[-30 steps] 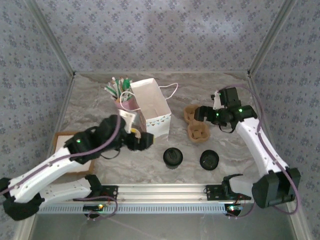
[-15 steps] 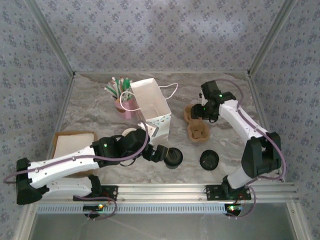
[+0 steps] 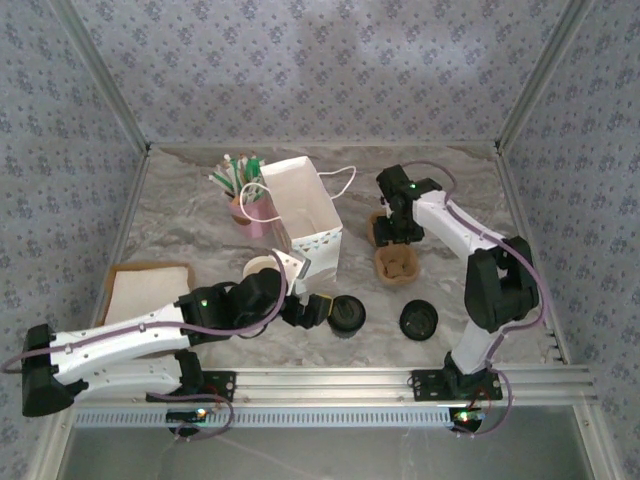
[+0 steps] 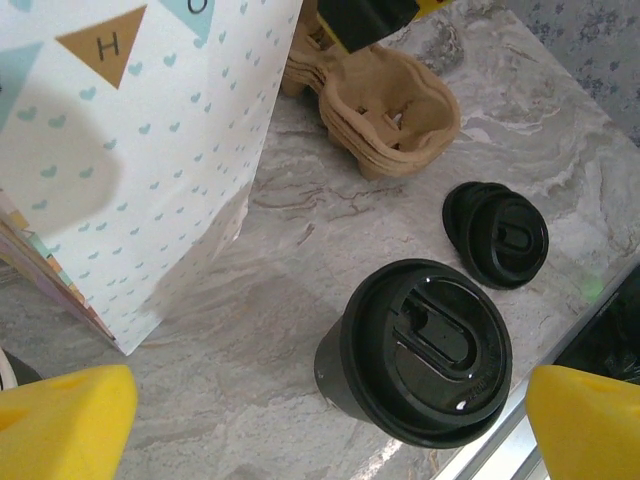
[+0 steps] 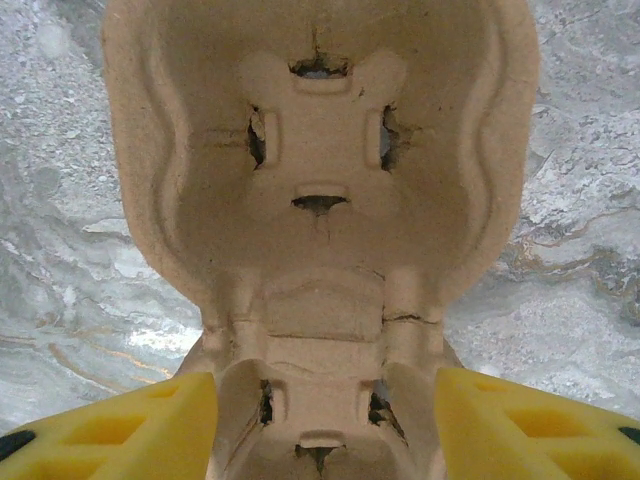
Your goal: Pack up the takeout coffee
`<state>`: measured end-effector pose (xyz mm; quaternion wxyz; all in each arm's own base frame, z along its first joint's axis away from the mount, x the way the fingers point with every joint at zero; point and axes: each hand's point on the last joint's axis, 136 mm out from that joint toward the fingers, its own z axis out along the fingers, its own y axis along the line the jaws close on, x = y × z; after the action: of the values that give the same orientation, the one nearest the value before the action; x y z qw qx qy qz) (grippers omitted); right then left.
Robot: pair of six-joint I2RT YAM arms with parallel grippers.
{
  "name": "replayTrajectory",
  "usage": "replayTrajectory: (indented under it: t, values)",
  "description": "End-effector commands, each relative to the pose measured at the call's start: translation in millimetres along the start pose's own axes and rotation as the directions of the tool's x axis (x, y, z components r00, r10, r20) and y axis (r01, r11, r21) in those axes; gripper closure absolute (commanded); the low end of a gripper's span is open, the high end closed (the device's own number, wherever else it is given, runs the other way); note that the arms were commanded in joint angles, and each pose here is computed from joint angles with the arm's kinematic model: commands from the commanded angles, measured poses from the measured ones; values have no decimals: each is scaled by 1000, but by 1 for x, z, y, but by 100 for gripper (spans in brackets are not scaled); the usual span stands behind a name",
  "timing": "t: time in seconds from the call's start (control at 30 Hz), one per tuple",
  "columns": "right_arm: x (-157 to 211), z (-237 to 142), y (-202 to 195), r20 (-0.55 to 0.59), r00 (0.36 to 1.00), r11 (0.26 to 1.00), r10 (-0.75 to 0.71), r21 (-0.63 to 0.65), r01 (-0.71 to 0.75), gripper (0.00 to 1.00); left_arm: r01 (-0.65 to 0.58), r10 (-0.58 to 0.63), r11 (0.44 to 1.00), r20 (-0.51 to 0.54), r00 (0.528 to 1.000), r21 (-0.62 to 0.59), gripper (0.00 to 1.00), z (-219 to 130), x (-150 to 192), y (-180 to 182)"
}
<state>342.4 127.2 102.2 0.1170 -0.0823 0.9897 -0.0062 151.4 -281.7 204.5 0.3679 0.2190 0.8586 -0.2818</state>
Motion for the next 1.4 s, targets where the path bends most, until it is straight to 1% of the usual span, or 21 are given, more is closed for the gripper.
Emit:
replayTrajectory:
  t: [0.0,0.07,0.17,0.3,0.73,0.83,1.07,1.37]
  values:
    - [0,-1,0,-23,1000,1000,-20,16,21,39,-11,11,1000,37,999,8,0,-2,-10,-5]
    - [0,0,2,-25,999,1000,-22,15,22,39,-13,13,1000,37,999,8,0,-1,-10,-5]
    - [0,3,3,-39,999,1000,-24,17,25,43,-18,17,1000,34,999,6,1,-1,-10,-5]
    - [3,9,5,-68,997,999,-29,23,31,45,-23,23,1000,31,999,3,1,-1,-10,-5]
    - [7,18,1,-105,994,998,-27,62,33,46,-35,35,999,28,999,-14,1,-2,-10,-2]
    - [7,19,-1,-110,994,997,-25,70,33,48,-37,38,999,25,999,-17,1,-1,-10,-2]
    - [5,22,-2,-114,993,997,-16,72,25,51,-41,41,999,21,999,-21,1,1,-10,-2]
    - [4,21,-3,-109,994,998,-7,64,14,50,-41,42,999,17,999,-23,0,1,-10,-2]
